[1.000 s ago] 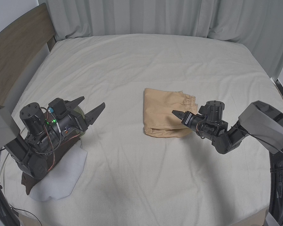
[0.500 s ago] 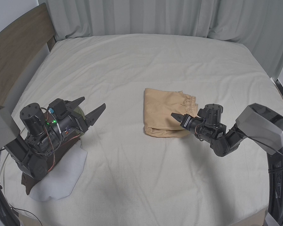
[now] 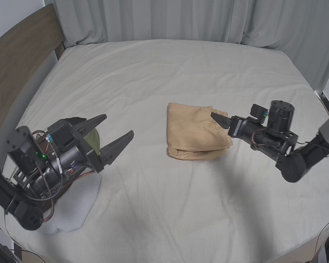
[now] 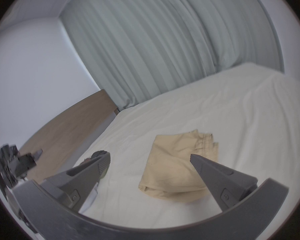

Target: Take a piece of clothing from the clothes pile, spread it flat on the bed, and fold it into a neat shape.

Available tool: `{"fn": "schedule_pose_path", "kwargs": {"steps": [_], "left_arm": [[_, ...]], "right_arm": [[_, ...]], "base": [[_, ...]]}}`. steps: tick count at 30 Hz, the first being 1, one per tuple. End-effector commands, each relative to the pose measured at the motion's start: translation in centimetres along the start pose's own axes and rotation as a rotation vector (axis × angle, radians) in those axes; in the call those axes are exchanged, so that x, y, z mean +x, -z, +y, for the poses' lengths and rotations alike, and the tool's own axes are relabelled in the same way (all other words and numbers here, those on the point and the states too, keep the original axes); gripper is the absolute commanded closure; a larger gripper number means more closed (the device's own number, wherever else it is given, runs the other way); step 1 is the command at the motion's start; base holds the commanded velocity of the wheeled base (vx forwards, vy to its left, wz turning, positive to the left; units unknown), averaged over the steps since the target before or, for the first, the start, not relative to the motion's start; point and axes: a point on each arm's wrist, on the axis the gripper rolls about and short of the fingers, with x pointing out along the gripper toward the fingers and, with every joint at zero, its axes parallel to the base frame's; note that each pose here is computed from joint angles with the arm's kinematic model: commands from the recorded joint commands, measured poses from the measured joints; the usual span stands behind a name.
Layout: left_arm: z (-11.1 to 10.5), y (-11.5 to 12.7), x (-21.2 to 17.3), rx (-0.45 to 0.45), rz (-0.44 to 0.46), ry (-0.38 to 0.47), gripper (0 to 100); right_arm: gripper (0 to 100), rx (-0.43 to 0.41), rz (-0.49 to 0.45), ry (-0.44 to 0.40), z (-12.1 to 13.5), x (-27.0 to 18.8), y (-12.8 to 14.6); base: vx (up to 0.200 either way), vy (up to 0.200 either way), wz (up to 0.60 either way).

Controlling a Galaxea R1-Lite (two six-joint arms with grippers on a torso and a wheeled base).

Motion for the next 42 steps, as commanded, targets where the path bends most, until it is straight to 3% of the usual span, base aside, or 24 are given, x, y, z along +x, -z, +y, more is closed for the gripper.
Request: {"fn": "schedule_pose_path", "kwargs": {"steps": [1, 6, 9, 15, 26, 33, 35, 42], "left_arm": [[-6.3, -3.5, -7.3, 0.009, -0.08, 0.158, 0], [-7.3, -3.6, -11.7, 0.015, -0.099, 0.15, 0], [-7.4, -4.3, -13.1, 0.027, -0.126, 0.13, 0], [-7.7, -4.9, -15.9, 0.047, -0.129, 0.05, 0], [-9.2, -4.0, -21.9, 0.044, -0.087, -0.124, 0], [-10.1, -2.8, -24.3, 0.024, -0.061, -0.172, 0], [-10.5, -1.9, -25.1, 0.019, -0.049, -0.2, 0], [-10.8, -0.9, -25.9, 0.032, -0.054, -0.244, 0]], "right_arm": [[0, -0.267, -0.179, -0.013, 1.5, -12.1, -4.2], [0, -0.287, -0.208, -0.022, 0.9, -17.2, -4.4], [0, -0.32, -0.324, -0.046, 1.8, -22.0, -5.5], [0, -0.4, -0.495, -0.079, 3.7, -27.2, -6.4], [0, -0.482, -0.652, -0.046, 4.3, -33.5, -4.0], [0, -0.5, -0.69, -0.048, 4.2, -35.9, -1.4], [0, -0.507, -0.673, -0.005, 3.9, -36.8, 0.3], [0, -0.493, -0.585, 0.03, 3.5, -39.1, 4.4]], "base": [[0.0, 0.0, 0.0], [0.0, 0.0, 0.0], [0.0, 0.0, 0.0], [0.0, 0.0, 0.0], [0.0, 0.0, 0.0], [0.0, 0.0, 0.0], [0.0, 0.0, 0.0], [0.0, 0.0, 0.0]]}}
